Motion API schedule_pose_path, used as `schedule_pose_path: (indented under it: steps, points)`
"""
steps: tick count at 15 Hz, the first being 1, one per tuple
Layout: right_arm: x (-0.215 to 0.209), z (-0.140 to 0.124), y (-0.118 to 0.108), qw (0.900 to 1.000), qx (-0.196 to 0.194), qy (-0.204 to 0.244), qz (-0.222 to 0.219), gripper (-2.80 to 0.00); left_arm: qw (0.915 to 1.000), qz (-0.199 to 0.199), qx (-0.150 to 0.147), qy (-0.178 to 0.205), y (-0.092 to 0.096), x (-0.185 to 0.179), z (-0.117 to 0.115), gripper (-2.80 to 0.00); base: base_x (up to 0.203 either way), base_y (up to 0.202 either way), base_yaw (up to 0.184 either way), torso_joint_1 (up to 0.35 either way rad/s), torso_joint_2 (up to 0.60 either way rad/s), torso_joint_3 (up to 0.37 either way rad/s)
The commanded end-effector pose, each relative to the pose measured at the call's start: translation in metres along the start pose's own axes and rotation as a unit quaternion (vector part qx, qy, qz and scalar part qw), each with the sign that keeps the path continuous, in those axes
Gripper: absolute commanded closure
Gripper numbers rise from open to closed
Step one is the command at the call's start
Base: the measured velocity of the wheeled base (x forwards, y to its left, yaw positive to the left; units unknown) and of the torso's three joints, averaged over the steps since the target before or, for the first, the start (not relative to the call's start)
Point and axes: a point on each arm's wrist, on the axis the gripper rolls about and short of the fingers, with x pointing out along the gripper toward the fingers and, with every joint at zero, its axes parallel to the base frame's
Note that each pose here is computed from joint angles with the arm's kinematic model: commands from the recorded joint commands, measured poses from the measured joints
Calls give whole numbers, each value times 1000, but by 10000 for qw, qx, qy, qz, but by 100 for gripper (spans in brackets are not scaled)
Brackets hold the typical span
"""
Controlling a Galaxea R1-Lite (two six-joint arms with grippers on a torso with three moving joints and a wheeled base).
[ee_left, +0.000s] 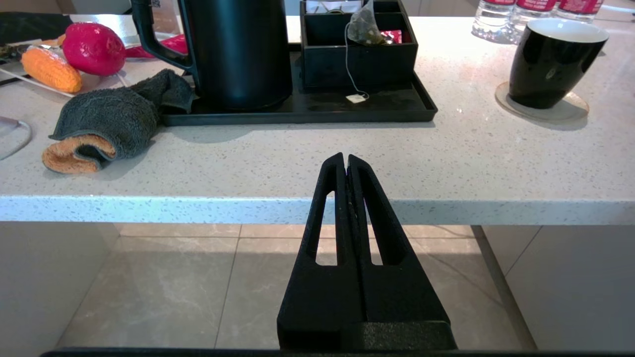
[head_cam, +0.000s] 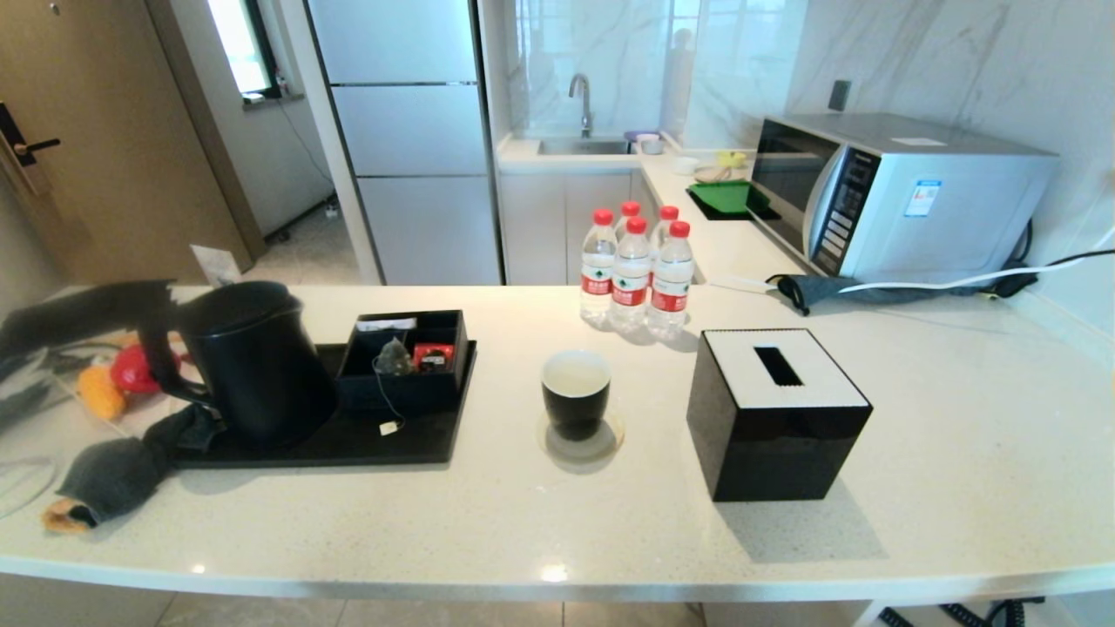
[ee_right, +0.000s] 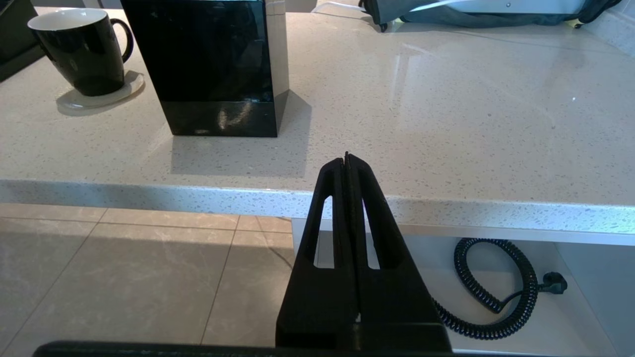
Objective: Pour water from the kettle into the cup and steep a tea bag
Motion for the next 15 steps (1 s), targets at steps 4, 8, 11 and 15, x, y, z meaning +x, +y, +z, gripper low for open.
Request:
schedule_pose_path:
  steps: [4,8,11,15]
  points:
    - [0,0,0,10000,0,7,11,0,9999,11,-102,4,0,0,0,0,0,0,0,0,0,0]
    - [0,0,0,10000,-8,7,12,0,9996,133,-240,-32,1,0,1,0,0,0,0,0,0,0]
    - [0,0,0,10000,0,0,4,0,9995,191,-261,-57,1,0,2,0,0,0,0,0,0,0]
    - [0,0,0,10000,-8,7,11,0,9968,620,-379,338,3,14,49,0,0,0,0,0,0,0]
